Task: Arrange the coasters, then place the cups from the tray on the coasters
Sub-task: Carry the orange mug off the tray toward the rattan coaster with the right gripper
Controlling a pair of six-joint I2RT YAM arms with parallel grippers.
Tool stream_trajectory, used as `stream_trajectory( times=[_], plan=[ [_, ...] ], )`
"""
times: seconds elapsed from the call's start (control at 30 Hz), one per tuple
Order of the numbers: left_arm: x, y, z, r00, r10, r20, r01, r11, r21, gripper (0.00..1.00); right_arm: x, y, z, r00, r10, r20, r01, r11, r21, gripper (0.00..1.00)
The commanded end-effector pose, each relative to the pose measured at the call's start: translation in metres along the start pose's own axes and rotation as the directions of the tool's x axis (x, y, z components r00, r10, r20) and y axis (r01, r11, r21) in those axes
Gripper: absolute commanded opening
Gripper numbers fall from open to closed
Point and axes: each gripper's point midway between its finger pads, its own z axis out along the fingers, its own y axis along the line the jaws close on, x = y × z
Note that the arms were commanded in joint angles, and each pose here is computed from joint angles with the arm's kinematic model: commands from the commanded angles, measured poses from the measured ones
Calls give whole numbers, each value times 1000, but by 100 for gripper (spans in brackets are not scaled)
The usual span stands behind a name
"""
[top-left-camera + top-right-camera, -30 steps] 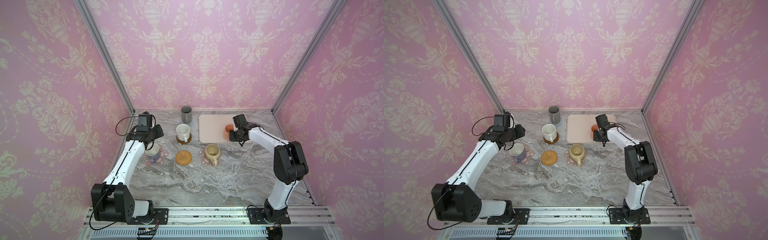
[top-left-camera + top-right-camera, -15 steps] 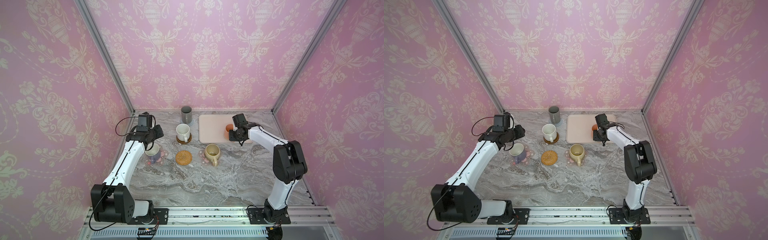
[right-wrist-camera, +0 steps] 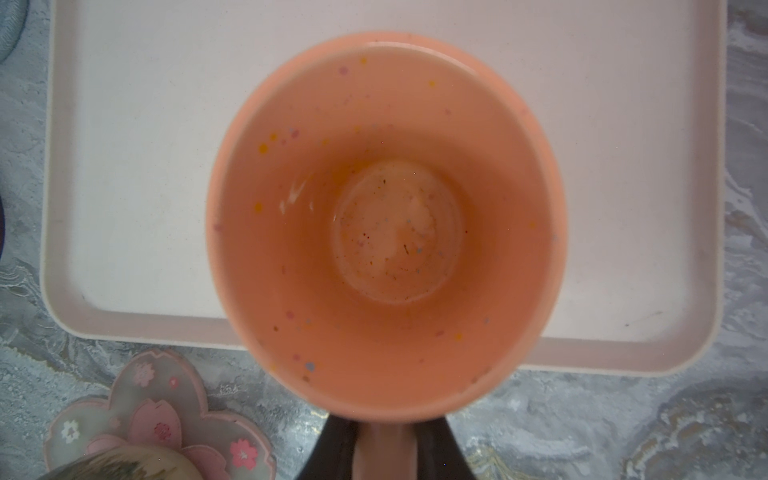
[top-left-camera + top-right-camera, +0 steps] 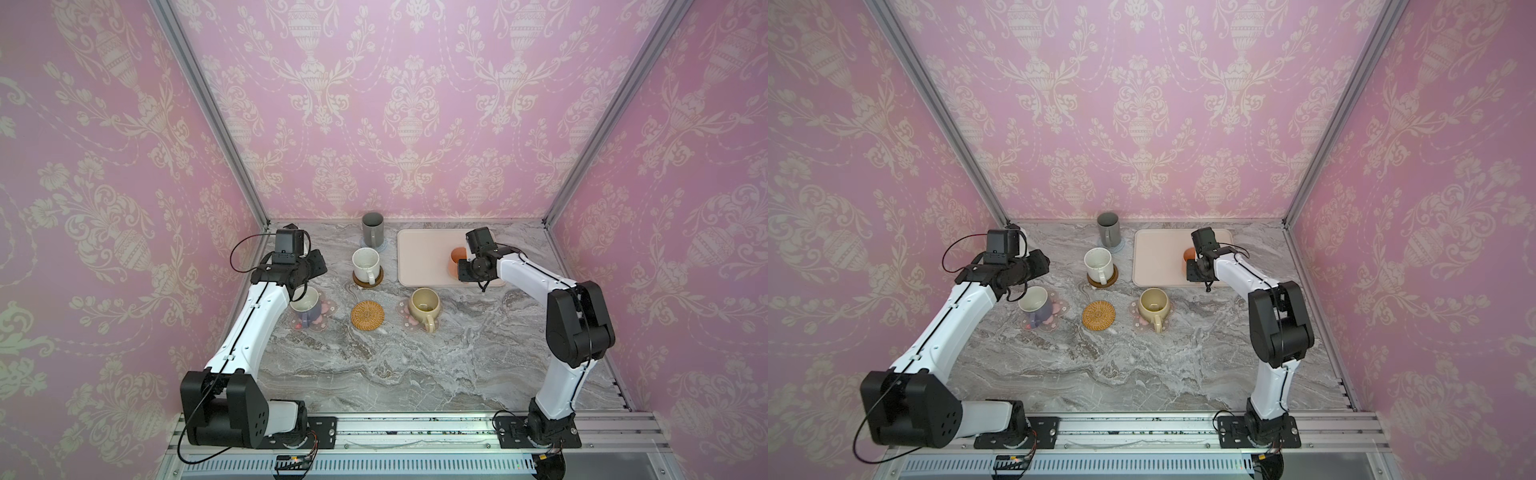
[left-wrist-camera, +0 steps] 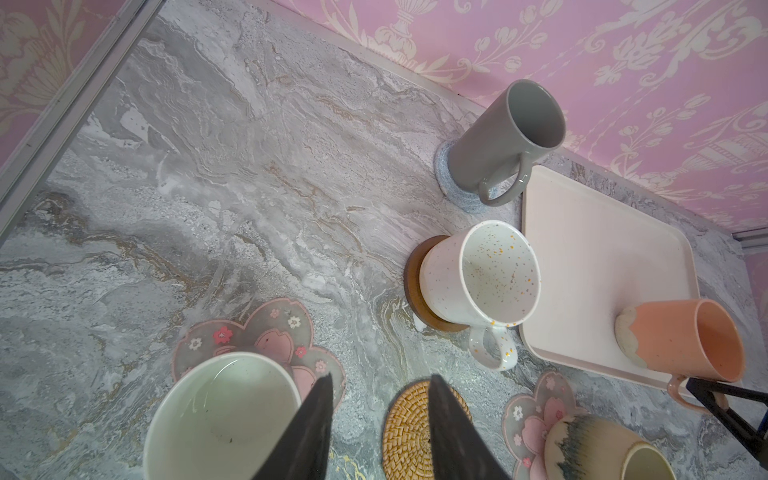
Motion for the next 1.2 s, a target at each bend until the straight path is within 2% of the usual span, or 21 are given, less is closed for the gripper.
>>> stream_trajectory(
  times=[0.0,0.1,0.37,0.5,1.17],
  plan=[
    [7,3,-6,1000,-4,-11,3,1000,-17,41,-2,4,-2,1000,2,24,-1,1000,-29,0],
    [7,3,-7,1000,-5,-9,5,1000,-18,41,-1,-1,-3,1000,8,23,-8,1000,-3,0],
    [10,3,-12,1000,-23,-4,23,1000,-10,41,-10,4,-21,998,-11,67,13,999,-30,0],
    [11,2,-15,1000,-23,-2,23,1000,-4,41,-20,9,-37,993,-2,118,10,998,-63,0],
    [22,3,-25,1000,-16,-15,17,1000,14,41,-45,15,-124,951,35,306,-12,997,-76,0]
  ],
)
